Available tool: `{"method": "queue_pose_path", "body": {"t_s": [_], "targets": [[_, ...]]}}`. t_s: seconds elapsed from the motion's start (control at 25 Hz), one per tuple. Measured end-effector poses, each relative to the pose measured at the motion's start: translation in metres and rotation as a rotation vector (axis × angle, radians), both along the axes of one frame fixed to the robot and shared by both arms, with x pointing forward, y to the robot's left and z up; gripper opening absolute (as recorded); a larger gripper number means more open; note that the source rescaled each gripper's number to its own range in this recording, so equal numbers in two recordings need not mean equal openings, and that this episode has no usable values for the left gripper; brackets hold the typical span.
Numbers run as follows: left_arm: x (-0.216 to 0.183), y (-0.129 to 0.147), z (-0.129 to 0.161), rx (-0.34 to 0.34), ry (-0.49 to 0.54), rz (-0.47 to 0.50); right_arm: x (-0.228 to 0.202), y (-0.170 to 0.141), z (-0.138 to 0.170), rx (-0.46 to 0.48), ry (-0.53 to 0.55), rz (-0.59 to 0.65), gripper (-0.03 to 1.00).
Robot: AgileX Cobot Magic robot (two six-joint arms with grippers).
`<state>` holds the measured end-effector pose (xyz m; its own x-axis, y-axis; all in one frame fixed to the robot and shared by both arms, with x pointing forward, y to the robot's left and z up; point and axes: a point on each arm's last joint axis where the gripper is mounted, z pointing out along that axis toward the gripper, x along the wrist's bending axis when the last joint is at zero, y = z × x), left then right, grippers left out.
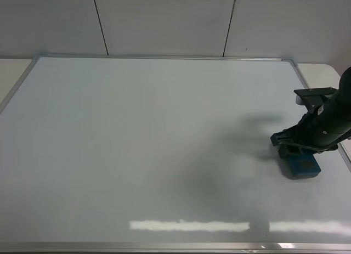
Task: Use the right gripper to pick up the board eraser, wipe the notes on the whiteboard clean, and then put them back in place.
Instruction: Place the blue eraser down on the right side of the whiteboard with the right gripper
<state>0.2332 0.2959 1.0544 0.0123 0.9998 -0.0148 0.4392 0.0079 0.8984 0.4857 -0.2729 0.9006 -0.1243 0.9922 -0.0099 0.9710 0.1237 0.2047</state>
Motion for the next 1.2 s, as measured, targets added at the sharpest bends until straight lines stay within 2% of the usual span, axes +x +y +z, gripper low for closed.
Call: {"method": "queue_pose_path", "body": {"t_s": [0.72, 0.84, 1.04, 1.2], "targets": [[0.0000, 0.0000, 0.0000, 0.000, 0.000, 0.000, -0.0001, -0.0001, 0.0000, 0.000, 0.001, -0.006, 0.01], [0.0000, 0.0000, 0.0000, 0.000, 0.000, 0.000, -0.0001, -0.0001, 0.0000, 0.002, 0.001, -0.016, 0.08], [0.0000, 0.0000, 0.0000, 0.000, 0.000, 0.000, -0.0003, -0.0001, -0.0001, 0.008, 0.005, -0.044, 0.12], [0.0000, 0.0000, 0.0000, 0.000, 0.000, 0.000, -0.0004, -0.0001, -0.0001, 0.011, 0.006, -0.056, 0.23]]}}
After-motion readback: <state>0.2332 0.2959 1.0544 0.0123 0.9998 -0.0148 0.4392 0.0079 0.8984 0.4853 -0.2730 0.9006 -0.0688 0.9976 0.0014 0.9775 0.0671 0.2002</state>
